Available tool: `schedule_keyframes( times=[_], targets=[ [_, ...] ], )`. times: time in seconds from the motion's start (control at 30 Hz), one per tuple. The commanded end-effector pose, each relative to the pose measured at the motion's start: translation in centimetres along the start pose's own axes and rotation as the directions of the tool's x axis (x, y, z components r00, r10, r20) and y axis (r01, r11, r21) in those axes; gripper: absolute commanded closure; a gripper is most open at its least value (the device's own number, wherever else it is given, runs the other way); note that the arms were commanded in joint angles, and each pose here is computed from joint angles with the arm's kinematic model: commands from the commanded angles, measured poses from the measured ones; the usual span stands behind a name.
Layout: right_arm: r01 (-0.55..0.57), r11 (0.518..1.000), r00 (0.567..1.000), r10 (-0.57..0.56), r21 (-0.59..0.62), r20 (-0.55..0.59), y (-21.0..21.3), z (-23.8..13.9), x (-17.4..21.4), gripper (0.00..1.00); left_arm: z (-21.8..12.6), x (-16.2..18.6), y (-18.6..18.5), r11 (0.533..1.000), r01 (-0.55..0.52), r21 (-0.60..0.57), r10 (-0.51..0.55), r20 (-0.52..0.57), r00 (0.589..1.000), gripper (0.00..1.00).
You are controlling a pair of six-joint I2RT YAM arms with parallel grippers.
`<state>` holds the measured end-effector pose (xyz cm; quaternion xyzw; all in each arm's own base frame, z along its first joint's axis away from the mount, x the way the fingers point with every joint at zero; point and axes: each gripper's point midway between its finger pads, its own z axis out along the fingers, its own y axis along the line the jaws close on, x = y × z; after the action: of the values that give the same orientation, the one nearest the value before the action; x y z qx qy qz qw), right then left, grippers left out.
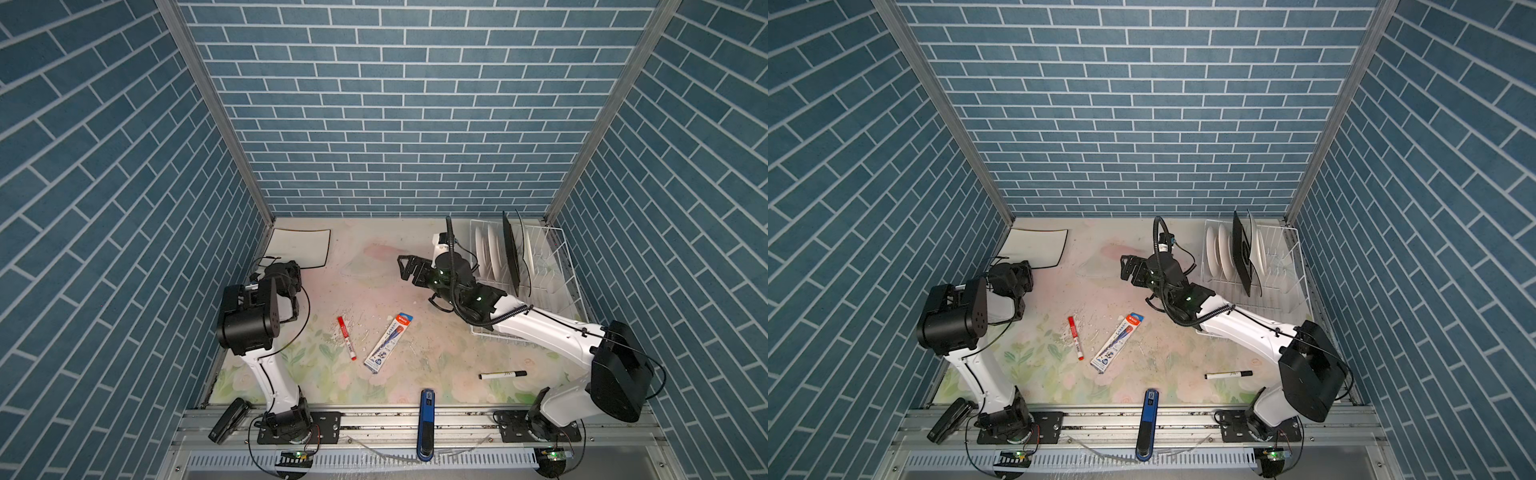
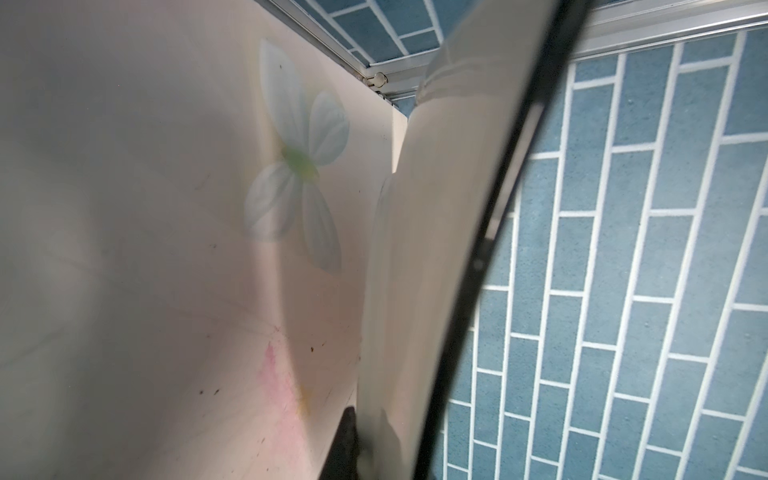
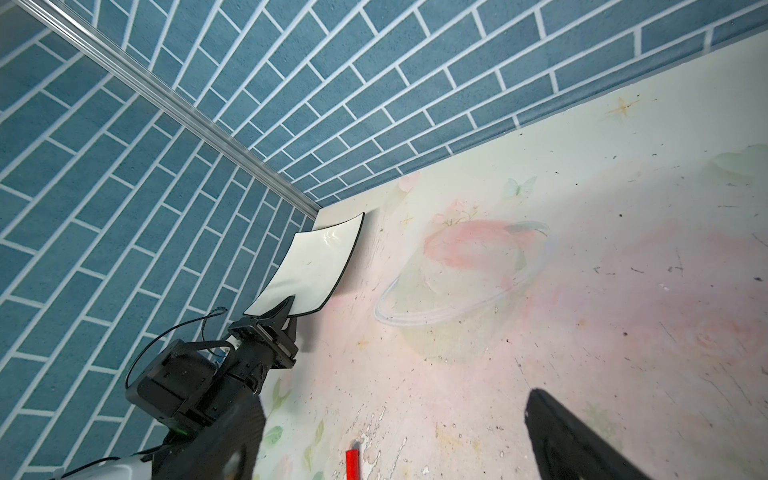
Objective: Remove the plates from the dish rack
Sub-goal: 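Lower the plate against the wall with the left gripper while the right returns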
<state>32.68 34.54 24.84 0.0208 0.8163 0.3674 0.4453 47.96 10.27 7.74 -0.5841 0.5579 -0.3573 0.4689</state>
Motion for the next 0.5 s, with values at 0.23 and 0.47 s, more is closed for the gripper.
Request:
schedule_keyframes(
  times=[0.23, 0.47],
  targets=[
    [-0.040, 0.998, 0.999, 0.041, -0.040, 0.024, 1.5, 0.0, -1.4, 0.01, 0.0, -1.1, -7.5, 0.967, -0.022, 0.252, 0.018, 0.017, 1.000, 1.00],
    [-0.043, 0.998, 0.999, 0.044, -0.043, 0.022, 1.5, 0.1, -1.3, 0.01, 0.2, -1.1, -6.7, 0.974, -0.026, 0.223, 0.023, 0.016, 1.000, 1.00]
  ],
)
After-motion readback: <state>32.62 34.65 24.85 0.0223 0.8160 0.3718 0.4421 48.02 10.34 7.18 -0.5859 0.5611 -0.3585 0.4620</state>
